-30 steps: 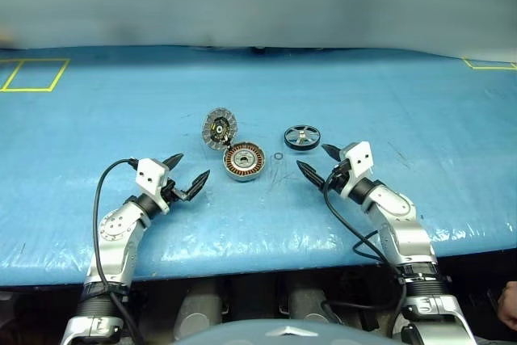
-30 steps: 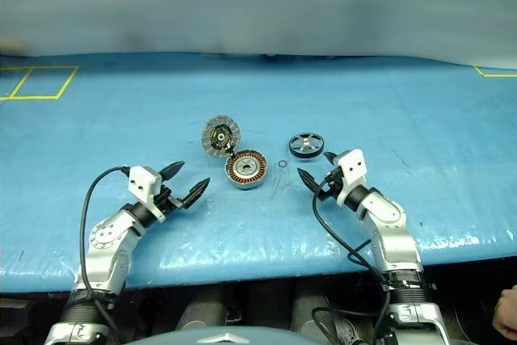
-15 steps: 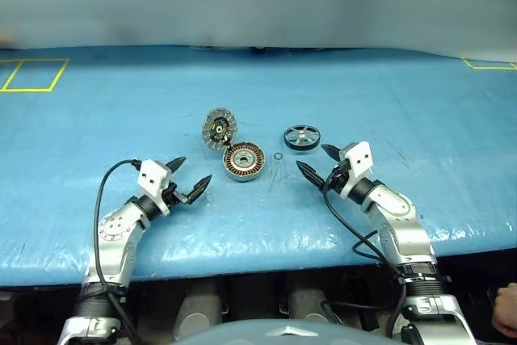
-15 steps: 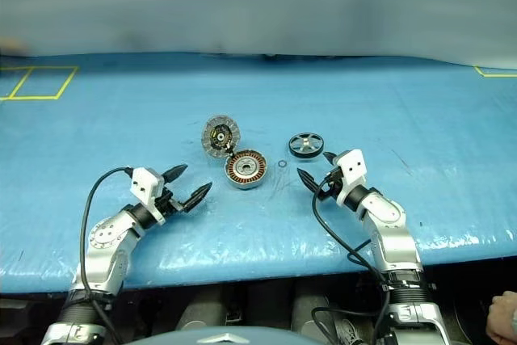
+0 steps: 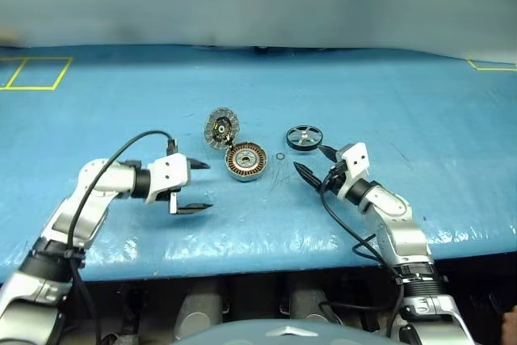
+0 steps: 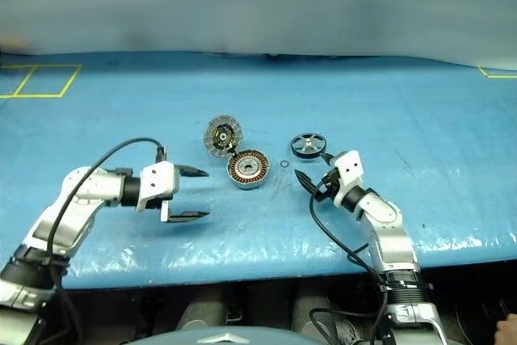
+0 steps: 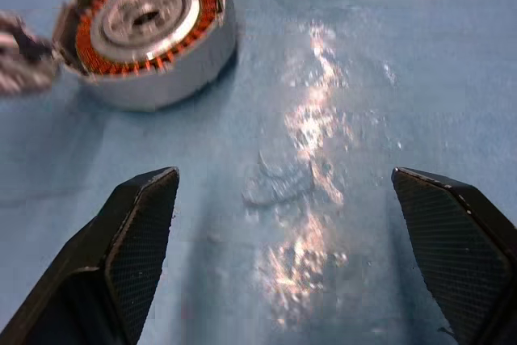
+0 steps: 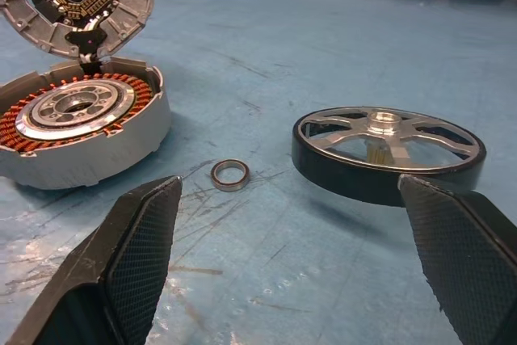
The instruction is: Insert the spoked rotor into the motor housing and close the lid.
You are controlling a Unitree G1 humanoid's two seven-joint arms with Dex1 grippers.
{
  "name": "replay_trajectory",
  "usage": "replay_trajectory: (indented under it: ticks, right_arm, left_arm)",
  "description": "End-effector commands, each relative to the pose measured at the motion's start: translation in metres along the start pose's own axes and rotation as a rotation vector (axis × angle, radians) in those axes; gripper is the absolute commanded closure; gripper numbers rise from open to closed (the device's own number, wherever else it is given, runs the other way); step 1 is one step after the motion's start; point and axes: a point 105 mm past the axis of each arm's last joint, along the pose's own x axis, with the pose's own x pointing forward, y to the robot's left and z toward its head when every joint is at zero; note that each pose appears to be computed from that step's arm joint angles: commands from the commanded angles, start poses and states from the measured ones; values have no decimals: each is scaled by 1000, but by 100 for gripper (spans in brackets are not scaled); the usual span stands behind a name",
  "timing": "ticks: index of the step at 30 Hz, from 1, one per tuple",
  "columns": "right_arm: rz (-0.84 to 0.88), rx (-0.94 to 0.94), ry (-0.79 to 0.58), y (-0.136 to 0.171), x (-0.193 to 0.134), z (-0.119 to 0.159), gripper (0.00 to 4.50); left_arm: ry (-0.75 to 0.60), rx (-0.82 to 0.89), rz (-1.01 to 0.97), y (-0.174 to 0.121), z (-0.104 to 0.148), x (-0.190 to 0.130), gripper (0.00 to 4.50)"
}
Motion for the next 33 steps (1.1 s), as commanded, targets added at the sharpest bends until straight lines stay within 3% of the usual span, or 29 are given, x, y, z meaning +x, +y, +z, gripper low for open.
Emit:
replay_trajectory:
  ticks: [1,8,14,19,33]
  right_arm:
    - [28,-25,-60,12,6,13,2]
    - [17,0,-113,29,10,15,2]
    - [-37,14,-146,31,6,13,2]
    - [-65,13,-147,33,3,9,2]
    - [-107,5,-185,25,0,16,2]
  left_arm:
    - [-9,188,-123,12,25,13,0]
    - [105,420,-302,37,20,39,0]
    - [115,537,-316,61,31,55,0]
    - [112,555,-345,67,35,61,0]
    - [228,554,-479,59,13,64,0]
